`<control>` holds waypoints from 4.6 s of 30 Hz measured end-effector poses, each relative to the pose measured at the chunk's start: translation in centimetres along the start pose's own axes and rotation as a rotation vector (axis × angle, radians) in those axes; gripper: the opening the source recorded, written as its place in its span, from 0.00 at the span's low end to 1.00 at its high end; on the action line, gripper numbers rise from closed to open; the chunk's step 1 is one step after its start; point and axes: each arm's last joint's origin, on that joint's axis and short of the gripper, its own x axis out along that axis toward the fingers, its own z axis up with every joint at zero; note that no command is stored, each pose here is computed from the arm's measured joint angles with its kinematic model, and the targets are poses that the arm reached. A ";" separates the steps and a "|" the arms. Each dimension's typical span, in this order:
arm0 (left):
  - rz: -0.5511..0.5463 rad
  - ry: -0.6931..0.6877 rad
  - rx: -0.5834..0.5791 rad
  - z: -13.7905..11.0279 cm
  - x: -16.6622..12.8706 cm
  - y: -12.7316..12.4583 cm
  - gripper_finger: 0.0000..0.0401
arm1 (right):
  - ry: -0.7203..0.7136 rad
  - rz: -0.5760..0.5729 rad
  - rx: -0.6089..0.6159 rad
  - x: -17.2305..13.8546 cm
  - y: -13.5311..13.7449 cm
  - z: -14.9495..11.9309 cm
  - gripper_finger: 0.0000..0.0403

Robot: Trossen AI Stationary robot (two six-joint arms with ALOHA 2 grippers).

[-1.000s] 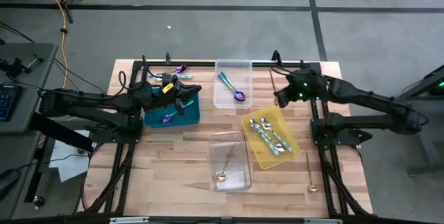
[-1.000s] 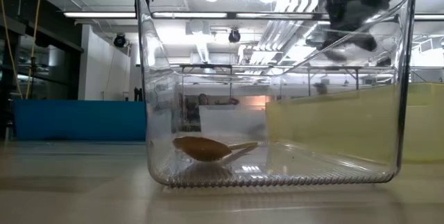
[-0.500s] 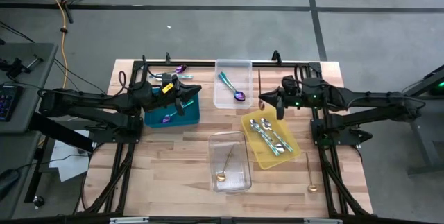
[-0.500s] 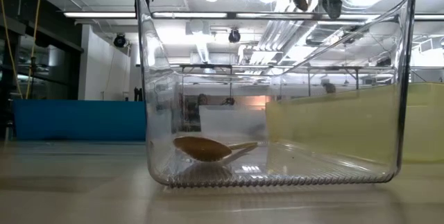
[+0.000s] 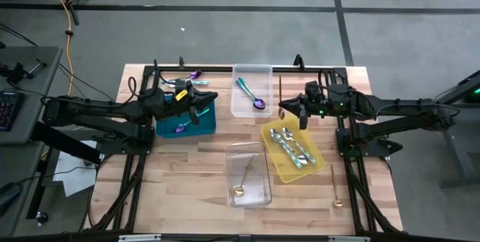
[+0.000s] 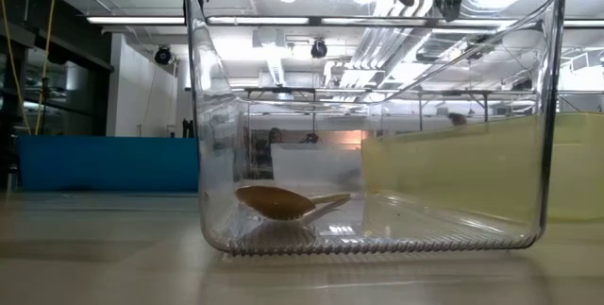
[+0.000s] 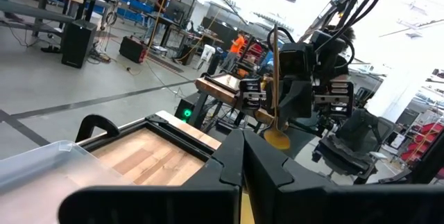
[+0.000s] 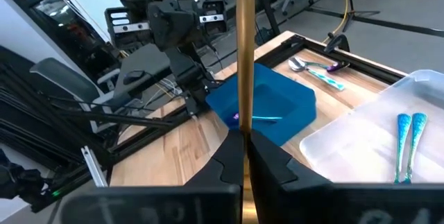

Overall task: Sort silverware by color (type)
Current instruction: Put the gold spoon into the transparent bin, then put the white spoon into the yellow bin

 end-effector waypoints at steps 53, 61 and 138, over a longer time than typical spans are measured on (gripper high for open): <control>-0.001 -0.001 -0.033 0.0 0.0 0.0 0.00 | 1.017 0.820 -1.454 19.2 11.0 -7.8 0.00; -0.001 -0.001 -0.037 0.0 0.0 0.0 0.00 | 1.107 0.887 -1.449 20.2 11.1 -11.1 0.00; -0.029 -0.071 0.028 1.7 -1.4 -0.4 0.00 | 0.630 0.284 -0.136 3.4 -0.8 -2.6 0.10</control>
